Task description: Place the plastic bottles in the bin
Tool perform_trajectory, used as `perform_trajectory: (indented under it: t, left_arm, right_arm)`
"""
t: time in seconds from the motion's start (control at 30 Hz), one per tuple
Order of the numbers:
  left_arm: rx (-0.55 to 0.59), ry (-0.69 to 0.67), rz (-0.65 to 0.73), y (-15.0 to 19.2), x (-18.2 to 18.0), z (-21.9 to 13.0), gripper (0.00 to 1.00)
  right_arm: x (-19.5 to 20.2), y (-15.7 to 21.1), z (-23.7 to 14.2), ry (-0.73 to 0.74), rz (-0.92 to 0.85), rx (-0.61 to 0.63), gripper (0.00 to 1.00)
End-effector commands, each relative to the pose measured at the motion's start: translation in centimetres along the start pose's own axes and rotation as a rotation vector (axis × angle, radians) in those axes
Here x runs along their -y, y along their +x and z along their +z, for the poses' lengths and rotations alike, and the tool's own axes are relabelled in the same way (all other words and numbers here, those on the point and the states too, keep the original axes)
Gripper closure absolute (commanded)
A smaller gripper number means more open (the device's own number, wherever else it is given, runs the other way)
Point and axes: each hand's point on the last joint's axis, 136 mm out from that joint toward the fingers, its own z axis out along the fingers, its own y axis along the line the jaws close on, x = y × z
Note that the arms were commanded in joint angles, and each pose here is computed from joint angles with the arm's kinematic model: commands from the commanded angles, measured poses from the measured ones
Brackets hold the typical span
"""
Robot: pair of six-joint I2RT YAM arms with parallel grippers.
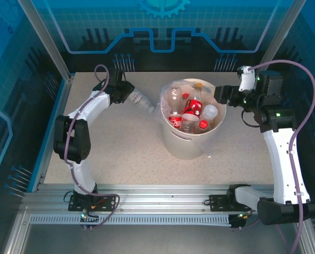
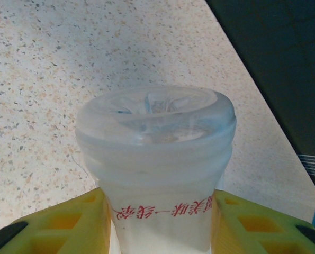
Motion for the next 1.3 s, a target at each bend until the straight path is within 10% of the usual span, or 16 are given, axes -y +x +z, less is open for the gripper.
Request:
perform_trajectory:
  t: [0.0,0.33,0.6,1.27]
  left_arm:
    - [0.027,0.122,0.083,-1.2,3.2,-4.0,0.54]
    - [0.138,0.290,0.438,-5.9,9.6,-22.6,0.54]
    - [0.079,0.651,0.482,-2.7,15.0,-32.6,0.57]
    - [-0.409,0.843,0.705,13.6,24.2,-27.0,0.61]
  right_arm:
    - [-2.2,-2.6,-1.5,-0.061,-0.050,0.066,0.26]
    - [-4.5,-4.0,-1.5,-0.110,-0.099,0.078,0.26]
    - [-6.2,-3.9,-1.0,-0.158,-0.128,0.068,0.26]
    - [-5.1,-3.1,-0.7,-0.099,-0.143,0.065,0.26]
